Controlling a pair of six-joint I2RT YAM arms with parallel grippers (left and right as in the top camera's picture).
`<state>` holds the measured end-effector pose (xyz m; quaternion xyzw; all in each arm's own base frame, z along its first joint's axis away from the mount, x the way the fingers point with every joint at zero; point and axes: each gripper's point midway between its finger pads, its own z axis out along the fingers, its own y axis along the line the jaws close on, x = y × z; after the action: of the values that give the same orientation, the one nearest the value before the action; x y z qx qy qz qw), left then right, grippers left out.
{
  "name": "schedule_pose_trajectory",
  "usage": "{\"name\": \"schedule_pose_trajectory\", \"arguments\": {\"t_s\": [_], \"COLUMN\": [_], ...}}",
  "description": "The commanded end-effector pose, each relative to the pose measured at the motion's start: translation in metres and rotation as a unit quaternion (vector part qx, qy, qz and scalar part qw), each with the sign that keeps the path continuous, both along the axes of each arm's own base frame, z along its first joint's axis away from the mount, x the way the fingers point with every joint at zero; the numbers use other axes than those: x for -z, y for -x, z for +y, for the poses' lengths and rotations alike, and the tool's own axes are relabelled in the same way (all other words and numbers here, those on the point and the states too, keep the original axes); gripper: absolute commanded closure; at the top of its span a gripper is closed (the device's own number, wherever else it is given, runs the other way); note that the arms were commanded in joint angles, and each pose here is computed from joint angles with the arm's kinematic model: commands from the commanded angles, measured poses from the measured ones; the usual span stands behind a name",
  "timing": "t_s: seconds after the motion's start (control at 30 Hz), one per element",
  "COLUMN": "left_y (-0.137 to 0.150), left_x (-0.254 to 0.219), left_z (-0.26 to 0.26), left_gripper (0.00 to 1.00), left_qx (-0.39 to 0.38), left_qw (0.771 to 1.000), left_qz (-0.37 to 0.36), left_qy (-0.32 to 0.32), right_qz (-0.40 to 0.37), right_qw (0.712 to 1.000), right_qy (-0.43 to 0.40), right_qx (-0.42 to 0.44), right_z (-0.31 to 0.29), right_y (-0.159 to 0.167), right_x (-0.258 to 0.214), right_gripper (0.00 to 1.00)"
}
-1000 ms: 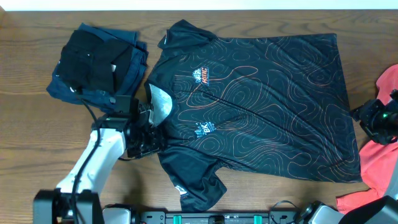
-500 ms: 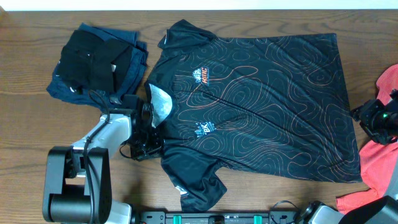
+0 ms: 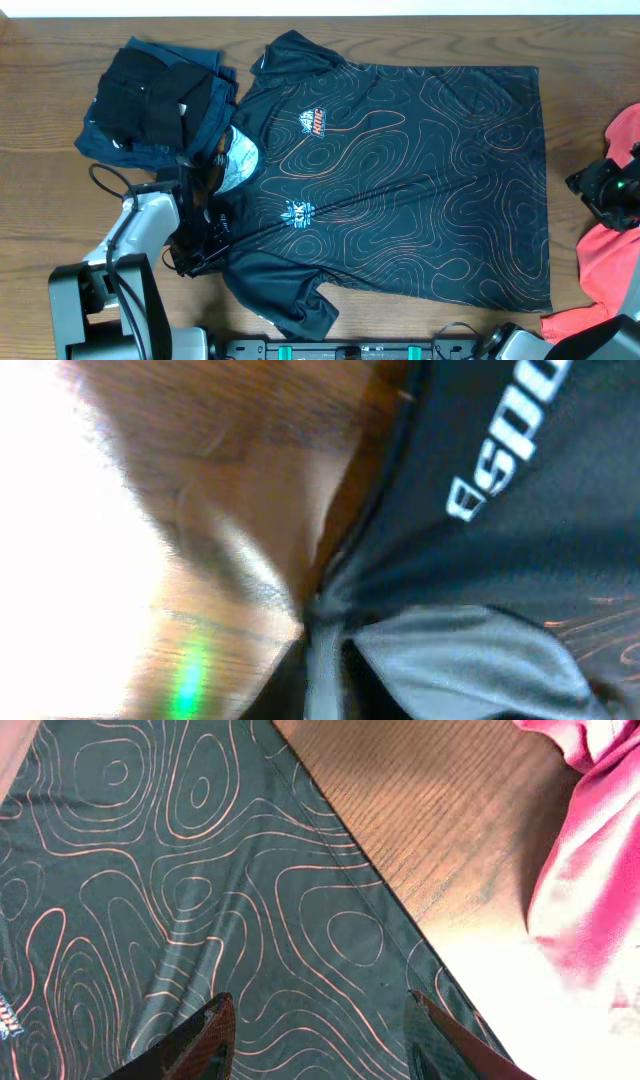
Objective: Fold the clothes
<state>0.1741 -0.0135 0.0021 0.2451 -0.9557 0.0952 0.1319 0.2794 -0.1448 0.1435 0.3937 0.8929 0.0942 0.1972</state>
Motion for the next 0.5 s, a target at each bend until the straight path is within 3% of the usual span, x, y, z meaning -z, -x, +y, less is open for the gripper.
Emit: {"name": "schedule_pose_trajectory", "arguments": {"t_s": [0.0,0.03,0.23,0.47], "left_y": [0.006,0.006,-0.004,-0.012], "left_x": [0.000,0.000,-0.011,-0.034], "left_z": [0.004,0.004,-0.009,-0.014], "left_gripper": [0.64,0.58,0.57,0.53], "left_qx": [0.006,0.006,0.037,0.095], "left_qw": [1.000,1.000,0.998,0.991], "left_qz": [0.008,0.009,-0.026,-0.075], "left_qy": [-0.011,-0.011,0.038,0.060], "right_qz": [0.004,0.006,0.065,0.078], "right_qw": [1.000,1.000,0.997,0.996], "right_qy": [0.006,0.004,0.031,-0.016], "right_qx": [-0.011,-0.013,0.015,0.046], "right_z": [0.003,0.005,-0.003,0.005], "right_y": [-0.001,0.000,0.019,0.017], "right_x": [0.003,0.007,0.051,0.118], "right_gripper": [0.47,0.46,0.45,0.68]}}
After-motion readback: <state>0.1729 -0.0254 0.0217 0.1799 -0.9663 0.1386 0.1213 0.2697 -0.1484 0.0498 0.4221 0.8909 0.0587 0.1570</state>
